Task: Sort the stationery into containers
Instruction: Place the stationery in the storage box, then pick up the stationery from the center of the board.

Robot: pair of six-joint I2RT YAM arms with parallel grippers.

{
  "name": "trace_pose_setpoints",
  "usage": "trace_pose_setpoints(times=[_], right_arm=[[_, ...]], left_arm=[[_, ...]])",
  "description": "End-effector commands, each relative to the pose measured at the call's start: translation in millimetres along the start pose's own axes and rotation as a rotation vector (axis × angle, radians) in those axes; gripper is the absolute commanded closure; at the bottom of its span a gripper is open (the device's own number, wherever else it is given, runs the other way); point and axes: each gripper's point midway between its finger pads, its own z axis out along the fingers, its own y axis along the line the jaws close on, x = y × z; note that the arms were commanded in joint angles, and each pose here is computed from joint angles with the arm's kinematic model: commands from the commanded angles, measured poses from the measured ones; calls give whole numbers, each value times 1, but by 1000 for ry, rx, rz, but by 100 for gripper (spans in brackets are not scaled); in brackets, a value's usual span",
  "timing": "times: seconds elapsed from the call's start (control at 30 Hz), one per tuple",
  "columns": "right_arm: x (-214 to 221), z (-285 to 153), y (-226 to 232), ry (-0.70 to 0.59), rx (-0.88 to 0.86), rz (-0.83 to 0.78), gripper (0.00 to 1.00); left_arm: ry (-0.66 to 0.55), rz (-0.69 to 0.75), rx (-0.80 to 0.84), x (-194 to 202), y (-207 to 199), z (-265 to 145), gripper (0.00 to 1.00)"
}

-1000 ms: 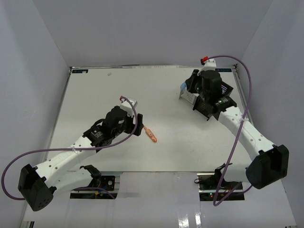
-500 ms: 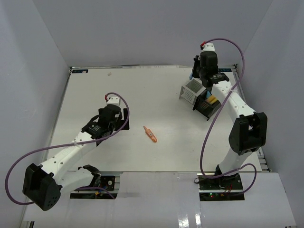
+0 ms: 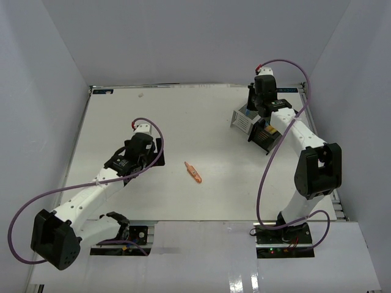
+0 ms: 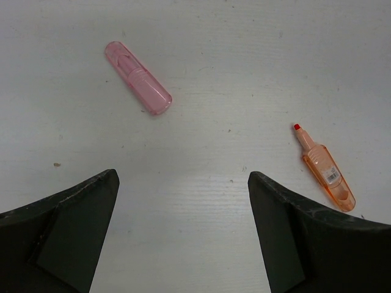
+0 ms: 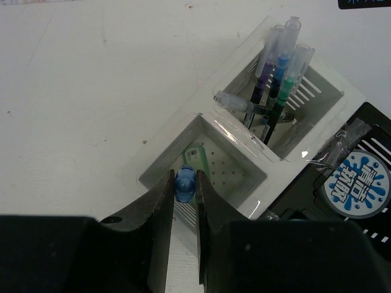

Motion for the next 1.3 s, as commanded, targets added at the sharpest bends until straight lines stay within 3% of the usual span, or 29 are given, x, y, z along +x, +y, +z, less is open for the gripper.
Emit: trace_pose_setpoints(times=[0.0, 0.07, 0.1, 0.2, 0.47, 0.57, 0.67, 0.87, 1.07, 1.27], right_arm=[[1, 7, -6, -8, 19, 14, 81], [3, 11, -5, 0, 16, 12, 73], [2, 13, -5, 2, 14, 10, 61], [-2, 13, -5, -1, 15, 4, 41], [-17, -32, -9, -61, -7, -3, 10], [-11, -64, -7, -92, -65, 0, 4], [-9, -111, -7, -187, -133, 28, 2], [27, -161, -3, -272, -258, 64, 2], [48, -185, 1, -300, -335, 74, 2], [66, -190, 0, -288, -351, 69, 2]], left_arm=[[15, -33, -11, 2, 2, 2, 2], [20, -45, -17, 2, 3, 3, 2], [26, -59, -24, 3, 4, 5, 2], [40, -97, -42, 5, 6, 9, 2], [91, -261, -109, 14, 8, 27, 2], [121, -303, -150, 15, 9, 42, 2], [134, -343, -196, 11, 13, 58, 2], [109, -404, -243, -13, 19, 84, 2], [112, -435, -266, -21, 27, 107, 3], [166, -461, -289, -7, 37, 122, 11]])
